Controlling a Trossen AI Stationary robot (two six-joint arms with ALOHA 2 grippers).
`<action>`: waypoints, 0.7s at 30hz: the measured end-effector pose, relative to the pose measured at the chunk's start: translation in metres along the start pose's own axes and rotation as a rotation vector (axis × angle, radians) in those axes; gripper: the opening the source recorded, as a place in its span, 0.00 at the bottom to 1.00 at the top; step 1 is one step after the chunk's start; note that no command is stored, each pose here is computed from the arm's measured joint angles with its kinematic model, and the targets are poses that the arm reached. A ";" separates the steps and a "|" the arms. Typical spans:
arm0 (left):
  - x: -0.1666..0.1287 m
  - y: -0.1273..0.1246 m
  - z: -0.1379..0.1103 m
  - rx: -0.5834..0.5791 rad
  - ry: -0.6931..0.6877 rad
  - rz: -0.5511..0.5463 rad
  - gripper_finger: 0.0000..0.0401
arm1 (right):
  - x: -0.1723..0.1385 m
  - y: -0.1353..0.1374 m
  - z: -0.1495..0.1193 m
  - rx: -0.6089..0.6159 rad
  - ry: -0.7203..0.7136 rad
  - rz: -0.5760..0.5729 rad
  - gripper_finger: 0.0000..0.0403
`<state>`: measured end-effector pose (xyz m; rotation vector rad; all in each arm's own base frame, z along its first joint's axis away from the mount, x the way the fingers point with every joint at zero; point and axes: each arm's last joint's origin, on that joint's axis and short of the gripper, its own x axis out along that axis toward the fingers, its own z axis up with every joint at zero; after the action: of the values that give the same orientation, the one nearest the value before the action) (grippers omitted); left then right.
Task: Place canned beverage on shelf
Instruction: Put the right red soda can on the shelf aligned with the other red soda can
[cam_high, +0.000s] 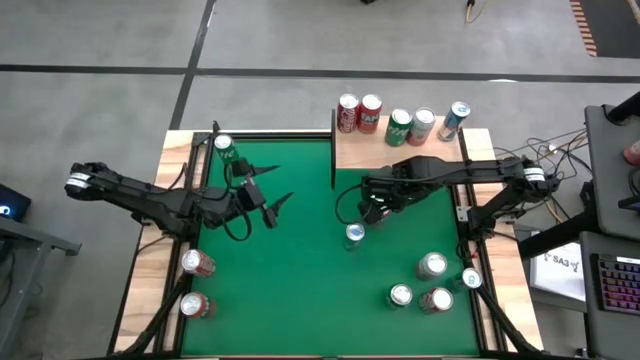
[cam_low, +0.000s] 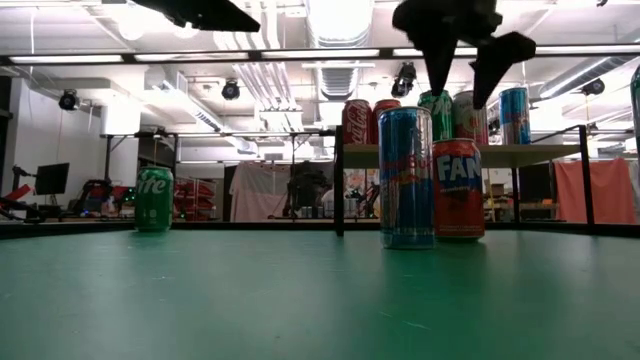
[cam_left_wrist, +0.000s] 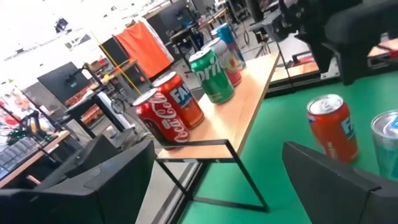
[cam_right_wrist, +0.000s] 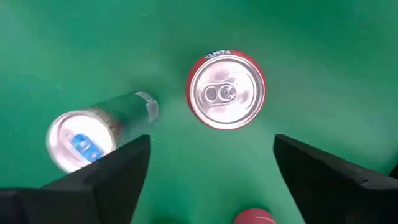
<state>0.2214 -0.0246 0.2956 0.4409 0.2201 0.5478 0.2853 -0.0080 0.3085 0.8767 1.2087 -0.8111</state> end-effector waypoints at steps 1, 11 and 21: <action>0.000 0.000 0.000 0.002 0.002 0.000 0.84 | 0.004 0.001 0.002 0.006 0.011 -0.012 0.85; 0.002 -0.003 -0.005 0.028 0.036 -0.014 0.84 | 0.042 0.013 0.023 0.016 0.064 -0.121 0.88; 0.002 -0.004 -0.006 0.008 0.043 -0.015 0.84 | 0.059 0.012 0.024 -0.014 0.117 -0.213 0.87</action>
<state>0.2229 -0.0246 0.2886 0.4350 0.2669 0.5420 0.3169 -0.0277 0.2553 0.8021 1.4265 -0.9305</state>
